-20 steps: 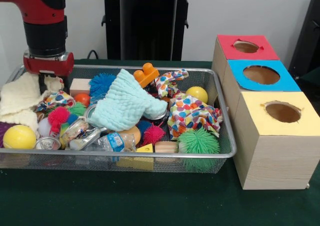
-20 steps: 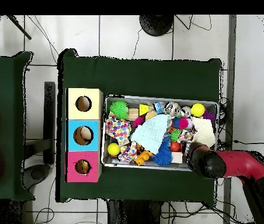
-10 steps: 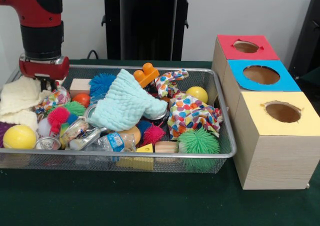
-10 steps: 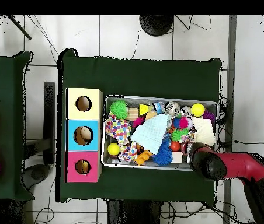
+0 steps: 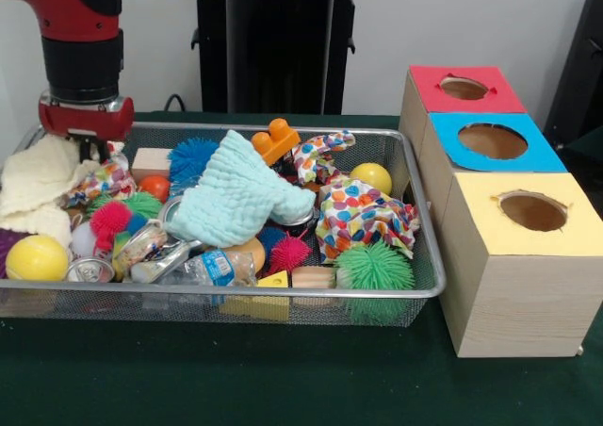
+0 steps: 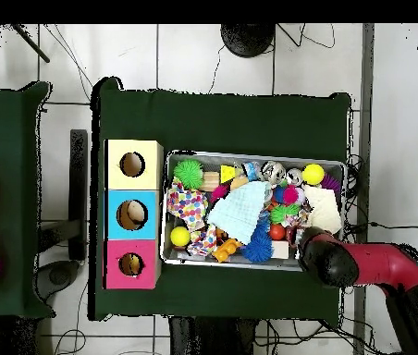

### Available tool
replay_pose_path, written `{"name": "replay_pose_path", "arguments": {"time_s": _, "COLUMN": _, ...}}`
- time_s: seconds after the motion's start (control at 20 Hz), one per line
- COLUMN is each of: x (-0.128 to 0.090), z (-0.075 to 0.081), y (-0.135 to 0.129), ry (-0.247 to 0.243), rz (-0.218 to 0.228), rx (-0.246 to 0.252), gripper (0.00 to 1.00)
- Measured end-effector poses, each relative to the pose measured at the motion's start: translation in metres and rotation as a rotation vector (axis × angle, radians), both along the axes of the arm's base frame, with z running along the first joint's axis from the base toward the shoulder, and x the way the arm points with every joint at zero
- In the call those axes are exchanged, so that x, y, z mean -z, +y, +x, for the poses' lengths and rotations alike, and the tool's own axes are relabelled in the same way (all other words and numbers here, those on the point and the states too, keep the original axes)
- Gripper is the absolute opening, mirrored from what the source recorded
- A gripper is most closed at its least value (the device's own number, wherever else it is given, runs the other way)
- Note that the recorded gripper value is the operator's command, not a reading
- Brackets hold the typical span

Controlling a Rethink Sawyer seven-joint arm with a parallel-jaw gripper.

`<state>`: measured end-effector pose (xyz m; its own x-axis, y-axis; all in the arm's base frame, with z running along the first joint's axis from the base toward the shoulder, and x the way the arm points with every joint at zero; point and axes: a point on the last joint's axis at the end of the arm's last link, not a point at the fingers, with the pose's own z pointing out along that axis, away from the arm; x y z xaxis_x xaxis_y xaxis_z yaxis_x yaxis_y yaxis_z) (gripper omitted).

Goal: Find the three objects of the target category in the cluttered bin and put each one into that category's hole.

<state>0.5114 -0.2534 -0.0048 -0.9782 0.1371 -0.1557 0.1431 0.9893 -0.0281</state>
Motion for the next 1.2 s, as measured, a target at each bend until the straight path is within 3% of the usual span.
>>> {"name": "replay_pose_path", "arguments": {"time_s": 0.35, "x": -0.051, "z": -0.012, "y": 0.031, "ry": 0.082, "rz": 0.082, "rx": 0.12, "gripper": 0.0}}
{"name": "replay_pose_path", "arguments": {"time_s": 0.5, "x": -0.064, "z": -0.016, "y": 0.047, "ry": 0.107, "rz": 0.1, "rx": 0.138, "gripper": 0.0}}
{"name": "replay_pose_path", "arguments": {"time_s": 0.65, "x": -0.071, "z": -0.016, "y": 0.065, "ry": 0.123, "rz": 0.103, "rx": 0.129, "gripper": 0.0}}
{"name": "replay_pose_path", "arguments": {"time_s": 0.9, "x": -0.063, "z": -0.015, "y": 0.114, "ry": 0.15, "rz": 0.098, "rx": 0.051, "gripper": 0.0}}
{"name": "replay_pose_path", "arguments": {"time_s": 1.2, "x": -0.038, "z": -0.012, "y": 0.155, "ry": 0.107, "rz": 0.127, "rx": -0.002, "gripper": 0.0}}
